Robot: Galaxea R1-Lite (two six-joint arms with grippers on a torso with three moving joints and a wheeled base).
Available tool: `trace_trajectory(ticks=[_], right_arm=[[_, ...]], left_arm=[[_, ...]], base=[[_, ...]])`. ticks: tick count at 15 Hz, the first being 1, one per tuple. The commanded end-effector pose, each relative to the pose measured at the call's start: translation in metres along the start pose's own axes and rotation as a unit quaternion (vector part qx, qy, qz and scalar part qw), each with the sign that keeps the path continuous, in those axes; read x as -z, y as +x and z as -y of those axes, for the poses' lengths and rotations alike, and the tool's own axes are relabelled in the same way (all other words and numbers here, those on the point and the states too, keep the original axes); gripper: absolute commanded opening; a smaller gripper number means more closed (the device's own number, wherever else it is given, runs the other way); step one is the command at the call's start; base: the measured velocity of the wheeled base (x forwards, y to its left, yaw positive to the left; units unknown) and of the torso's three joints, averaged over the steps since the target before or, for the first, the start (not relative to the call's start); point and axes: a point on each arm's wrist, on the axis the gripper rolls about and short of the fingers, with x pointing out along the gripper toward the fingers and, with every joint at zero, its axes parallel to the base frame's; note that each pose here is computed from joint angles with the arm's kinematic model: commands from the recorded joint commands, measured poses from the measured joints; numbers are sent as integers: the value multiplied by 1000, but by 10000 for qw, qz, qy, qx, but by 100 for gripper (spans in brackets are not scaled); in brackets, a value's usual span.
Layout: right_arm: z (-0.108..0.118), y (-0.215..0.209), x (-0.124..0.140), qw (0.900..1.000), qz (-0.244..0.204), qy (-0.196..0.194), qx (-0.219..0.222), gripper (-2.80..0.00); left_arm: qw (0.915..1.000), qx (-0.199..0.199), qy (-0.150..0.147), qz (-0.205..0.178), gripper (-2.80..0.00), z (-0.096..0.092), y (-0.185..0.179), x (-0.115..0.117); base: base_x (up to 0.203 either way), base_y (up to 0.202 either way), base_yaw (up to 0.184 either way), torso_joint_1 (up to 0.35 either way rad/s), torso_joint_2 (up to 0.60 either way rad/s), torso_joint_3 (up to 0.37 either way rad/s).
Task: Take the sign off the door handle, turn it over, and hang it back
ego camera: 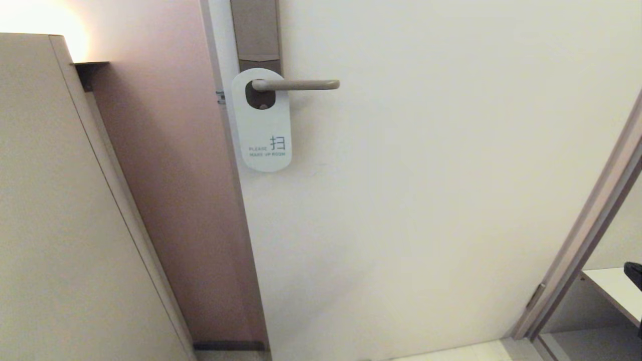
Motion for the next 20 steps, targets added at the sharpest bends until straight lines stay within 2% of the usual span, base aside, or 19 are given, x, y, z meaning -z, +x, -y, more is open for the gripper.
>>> trace_trajectory(ticks=[1,5,7,12,14,20], right_arm=[[0,-22,18,9995,289,136,33,-280],[-7,-43,52,9976,460,340,-401,-280],[-10,-53,65,9965,354,479,-582,-280],[-14,-72,88,9930,395,871,-688,-280],[-15,-77,94,9921,444,916,-735,-280],[-15,-91,106,9855,1211,984,-673,-280]], left_arm=[[10000,-7,-3,-7,-280,0,0,0],[10000,-6,-8,1,-280,0,0,0],[10000,-6,-5,0,-280,0,0,0],[10000,-7,-8,-7,-280,0,0,0],[10000,-6,-3,1,-280,0,0,0],[10000,-6,-8,1,-280,0,0,0]], base=[[0,0,0,0,0,0],[0,0,0,0,0,0],[0,0,0,0,0,0],[0,0,0,0,0,0],[0,0,0,0,0,0],[0,0,0,0,0,0]])
